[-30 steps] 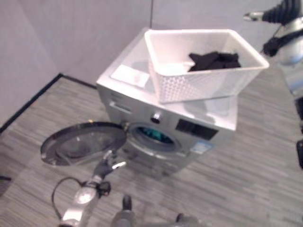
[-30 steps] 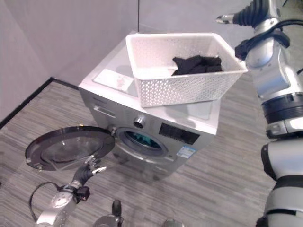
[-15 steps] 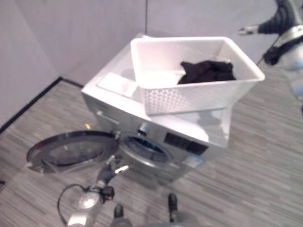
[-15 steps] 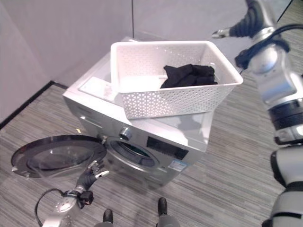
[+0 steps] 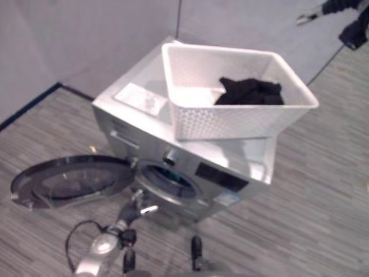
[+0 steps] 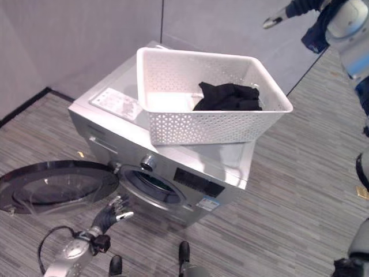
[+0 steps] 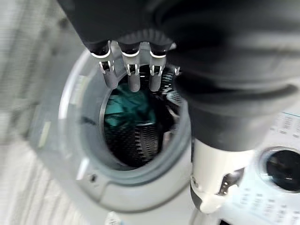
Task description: Grab the laundry basket,head to the washer,open it,put in the laundry and shut it.
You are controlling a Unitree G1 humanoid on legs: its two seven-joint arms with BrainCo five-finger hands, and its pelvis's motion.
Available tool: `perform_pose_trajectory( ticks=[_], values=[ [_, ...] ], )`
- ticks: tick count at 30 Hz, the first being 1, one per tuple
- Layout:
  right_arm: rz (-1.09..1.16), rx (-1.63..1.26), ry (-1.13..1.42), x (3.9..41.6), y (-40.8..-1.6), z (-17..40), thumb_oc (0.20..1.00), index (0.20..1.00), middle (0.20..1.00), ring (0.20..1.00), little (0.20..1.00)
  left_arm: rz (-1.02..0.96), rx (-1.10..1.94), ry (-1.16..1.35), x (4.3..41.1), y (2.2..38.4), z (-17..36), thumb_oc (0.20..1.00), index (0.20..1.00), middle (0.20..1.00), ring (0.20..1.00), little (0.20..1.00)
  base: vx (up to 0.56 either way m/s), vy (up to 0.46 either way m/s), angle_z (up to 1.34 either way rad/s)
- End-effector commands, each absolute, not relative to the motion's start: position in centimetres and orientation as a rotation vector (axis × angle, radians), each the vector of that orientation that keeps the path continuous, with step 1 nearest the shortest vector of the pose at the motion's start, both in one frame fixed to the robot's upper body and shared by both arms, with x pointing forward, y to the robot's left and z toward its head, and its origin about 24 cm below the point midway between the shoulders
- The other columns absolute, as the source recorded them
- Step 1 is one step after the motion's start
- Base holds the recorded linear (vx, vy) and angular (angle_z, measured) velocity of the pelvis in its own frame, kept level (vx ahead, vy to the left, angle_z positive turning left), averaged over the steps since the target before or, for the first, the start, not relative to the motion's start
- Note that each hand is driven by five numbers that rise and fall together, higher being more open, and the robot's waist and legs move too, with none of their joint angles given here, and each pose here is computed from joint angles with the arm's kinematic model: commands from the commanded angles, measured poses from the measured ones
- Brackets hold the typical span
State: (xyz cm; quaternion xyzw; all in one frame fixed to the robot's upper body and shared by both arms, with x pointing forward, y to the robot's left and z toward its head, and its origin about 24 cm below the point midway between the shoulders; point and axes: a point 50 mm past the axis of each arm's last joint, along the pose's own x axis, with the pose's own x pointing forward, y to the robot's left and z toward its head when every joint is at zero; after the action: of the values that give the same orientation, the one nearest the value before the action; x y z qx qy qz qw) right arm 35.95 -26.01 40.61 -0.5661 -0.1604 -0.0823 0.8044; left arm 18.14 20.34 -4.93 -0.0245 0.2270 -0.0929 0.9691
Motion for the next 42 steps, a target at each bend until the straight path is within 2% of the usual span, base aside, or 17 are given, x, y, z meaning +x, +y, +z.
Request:
perform_pose_trajectory(
  ticks=[1, 10, 24, 29, 42],
  values=[
    [-0.314, -1.190, -0.453, 33.0, -27.0, 46.0, 1.000, 1.000, 1.000, 1.000, 1.000, -0.245, -0.013, 0.283, 21.2, 19.8, -1.8, 1.000, 1.000, 1.000, 1.000, 1.000, -0.03, -0.023, 0.15],
    [-0.247, -1.298, -0.384, 33.8, -26.8, 43.3, 1.000, 1.000, 1.000, 1.000, 1.000, -0.225, -0.018, 0.234, 22.4, 19.2, -1.0, 1.000, 1.000, 1.000, 1.000, 1.000, -0.03, -0.022, 0.00],
    [0.155, -1.416, -0.168, 32.0, -26.6, 35.2, 1.000, 1.000, 1.000, 1.000, 1.000, -0.277, 0.054, 0.180, 22.9, 19.5, 0.5, 1.000, 1.000, 1.000, 1.000, 1.000, 0.00, -0.001, 0.00],
    [0.196, -1.441, -0.097, 31.7, -27.2, 33.9, 1.000, 1.000, 1.000, 1.000, 1.000, -0.295, 0.079, 0.169, 23.1, 20.0, 1.0, 1.000, 1.000, 1.000, 1.000, 1.000, 0.00, -0.002, 0.01],
    [0.383, -1.459, 0.056, 33.2, -25.7, 29.4, 1.000, 1.000, 1.000, 1.000, 1.000, -0.320, 0.076, 0.106, 23.3, 19.7, 2.5, 1.000, 1.000, 1.000, 1.000, 1.000, 0.00, -0.018, 0.04]
  ],
)
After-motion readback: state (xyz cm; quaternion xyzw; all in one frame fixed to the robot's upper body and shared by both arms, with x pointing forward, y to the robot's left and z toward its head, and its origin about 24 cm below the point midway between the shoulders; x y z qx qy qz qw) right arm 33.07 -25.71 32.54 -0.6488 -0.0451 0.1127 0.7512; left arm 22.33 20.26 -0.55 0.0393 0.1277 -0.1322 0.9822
